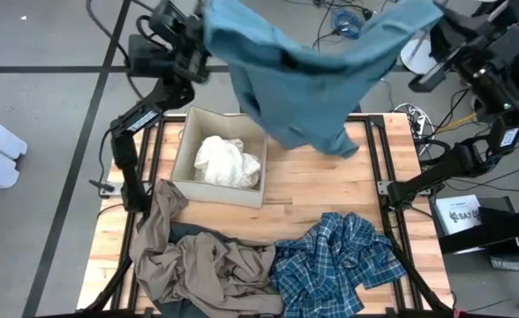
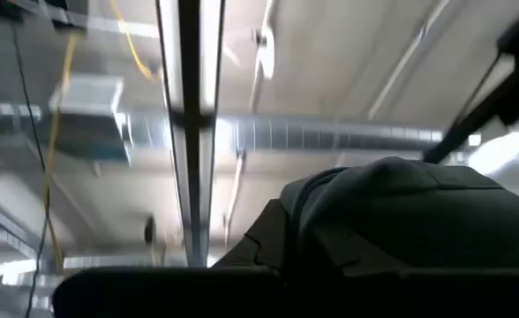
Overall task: Sort clothes
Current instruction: Put the gray jeans into the white laundry bin
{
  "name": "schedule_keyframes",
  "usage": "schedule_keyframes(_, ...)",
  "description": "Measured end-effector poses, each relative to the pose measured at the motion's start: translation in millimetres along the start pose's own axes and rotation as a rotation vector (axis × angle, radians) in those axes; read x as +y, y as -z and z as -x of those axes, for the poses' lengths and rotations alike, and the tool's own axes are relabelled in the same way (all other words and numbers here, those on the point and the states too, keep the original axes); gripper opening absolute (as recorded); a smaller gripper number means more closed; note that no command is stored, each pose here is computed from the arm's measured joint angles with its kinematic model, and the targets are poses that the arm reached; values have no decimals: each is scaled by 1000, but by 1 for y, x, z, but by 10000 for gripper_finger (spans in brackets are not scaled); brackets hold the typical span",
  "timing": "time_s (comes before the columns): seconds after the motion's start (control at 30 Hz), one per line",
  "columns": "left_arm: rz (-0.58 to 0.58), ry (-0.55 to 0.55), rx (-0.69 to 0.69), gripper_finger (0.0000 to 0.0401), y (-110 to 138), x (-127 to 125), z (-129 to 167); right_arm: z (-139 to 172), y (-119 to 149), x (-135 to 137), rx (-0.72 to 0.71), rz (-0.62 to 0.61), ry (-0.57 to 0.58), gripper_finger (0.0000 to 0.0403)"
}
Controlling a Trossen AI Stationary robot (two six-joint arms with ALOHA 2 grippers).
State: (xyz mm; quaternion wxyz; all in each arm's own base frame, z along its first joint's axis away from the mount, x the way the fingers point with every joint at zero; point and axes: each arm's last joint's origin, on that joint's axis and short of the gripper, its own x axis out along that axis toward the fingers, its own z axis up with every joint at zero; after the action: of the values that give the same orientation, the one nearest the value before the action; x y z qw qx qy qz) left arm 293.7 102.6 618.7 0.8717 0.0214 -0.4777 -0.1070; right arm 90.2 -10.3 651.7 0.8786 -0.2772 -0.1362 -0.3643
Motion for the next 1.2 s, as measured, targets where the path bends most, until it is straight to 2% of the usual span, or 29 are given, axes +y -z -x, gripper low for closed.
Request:
schedule_keyframes(0.17, -38, 41, 185, 18, 18, -46, -15, 9, 12, 5, 117, -92, -103, 0)
schedule_keyframes(0.33, 73, 92, 331, 18, 36, -91, -23, 24, 27, 15, 258, -203, -280, 0)
schedule_keyframes(0.4, 77, 88, 377, 18, 45, -109, -25, 31, 33, 22, 327, -222, -355, 0)
schedule_keyframes(0.53, -48, 75, 453, 18, 57, -146, -28, 37, 41, 45, 441, -245, -485, 0)
schedule_keyframes(0.63, -108, 95, 458, 18, 56, -175, -31, 41, 42, 69, 477, -247, -555, 0)
schedule_keyframes(0.8, -169, 67, 446, 18, 48, -212, -34, 58, 37, 100, 496, -187, -560, 0)
schedule_keyframes(0.97, -232, -1, 454, 18, 44, -220, -34, 77, 26, 108, 456, -167, -499, 0)
schedule_keyframes(1.07, -240, -52, 527, 17, 52, -205, -31, 83, 32, 107, 489, -169, -483, 0)
schedule_keyframes(1.13, -203, -95, 589, 18, 65, -191, -29, 86, 43, 101, 547, -197, -456, 0)
schedule_keyframes(1.2, -177, -133, 665, 18, 84, -178, -24, 86, 50, 97, 597, -295, -402, 0)
